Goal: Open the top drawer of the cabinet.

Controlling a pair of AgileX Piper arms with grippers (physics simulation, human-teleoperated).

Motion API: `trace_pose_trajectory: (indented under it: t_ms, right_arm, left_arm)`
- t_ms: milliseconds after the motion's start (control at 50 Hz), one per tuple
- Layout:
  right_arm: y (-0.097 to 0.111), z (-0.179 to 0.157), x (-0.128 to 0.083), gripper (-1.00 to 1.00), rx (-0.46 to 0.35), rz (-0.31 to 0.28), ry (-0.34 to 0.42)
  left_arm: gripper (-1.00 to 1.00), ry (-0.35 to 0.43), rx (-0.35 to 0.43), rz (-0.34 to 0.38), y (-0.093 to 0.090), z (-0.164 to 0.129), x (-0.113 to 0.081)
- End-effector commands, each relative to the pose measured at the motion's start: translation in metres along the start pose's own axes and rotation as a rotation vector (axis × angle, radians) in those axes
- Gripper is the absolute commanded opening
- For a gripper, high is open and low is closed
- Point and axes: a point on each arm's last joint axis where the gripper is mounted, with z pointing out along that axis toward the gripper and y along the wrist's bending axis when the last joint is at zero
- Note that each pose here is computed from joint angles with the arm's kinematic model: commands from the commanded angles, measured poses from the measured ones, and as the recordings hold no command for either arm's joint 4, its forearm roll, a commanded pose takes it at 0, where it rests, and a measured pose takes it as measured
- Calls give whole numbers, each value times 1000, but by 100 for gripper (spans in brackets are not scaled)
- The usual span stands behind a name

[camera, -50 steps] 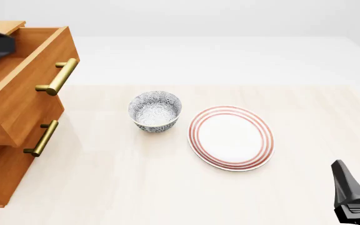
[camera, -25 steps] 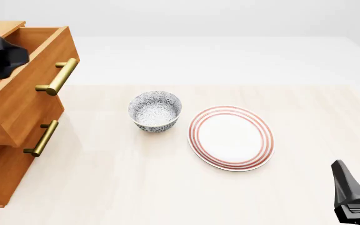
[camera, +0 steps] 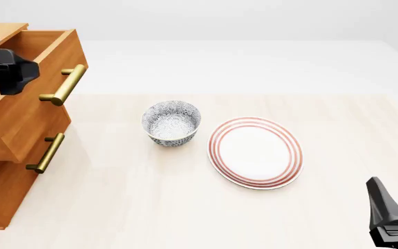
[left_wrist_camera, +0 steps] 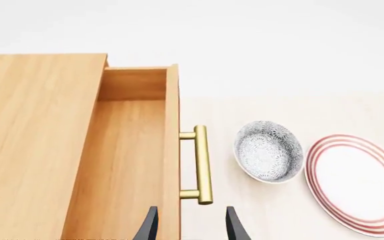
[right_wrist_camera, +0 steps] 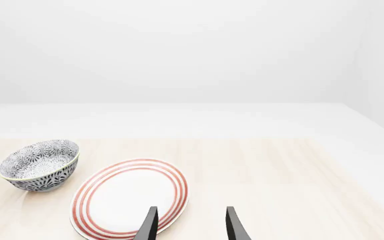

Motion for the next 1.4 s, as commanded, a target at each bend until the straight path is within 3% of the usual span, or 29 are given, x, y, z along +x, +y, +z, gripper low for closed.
trace_pose_trajectory:
  t_ms: [20, 1400]
  right_arm:
    - [0, 0, 0, 100, 0, 0, 0]
    - [0, 0, 0, 100, 0, 0, 0]
  left_arm:
    - [100, 3, -14, -6, 3, 2, 4]
    - [100, 46, -8, -1, 2, 40, 11]
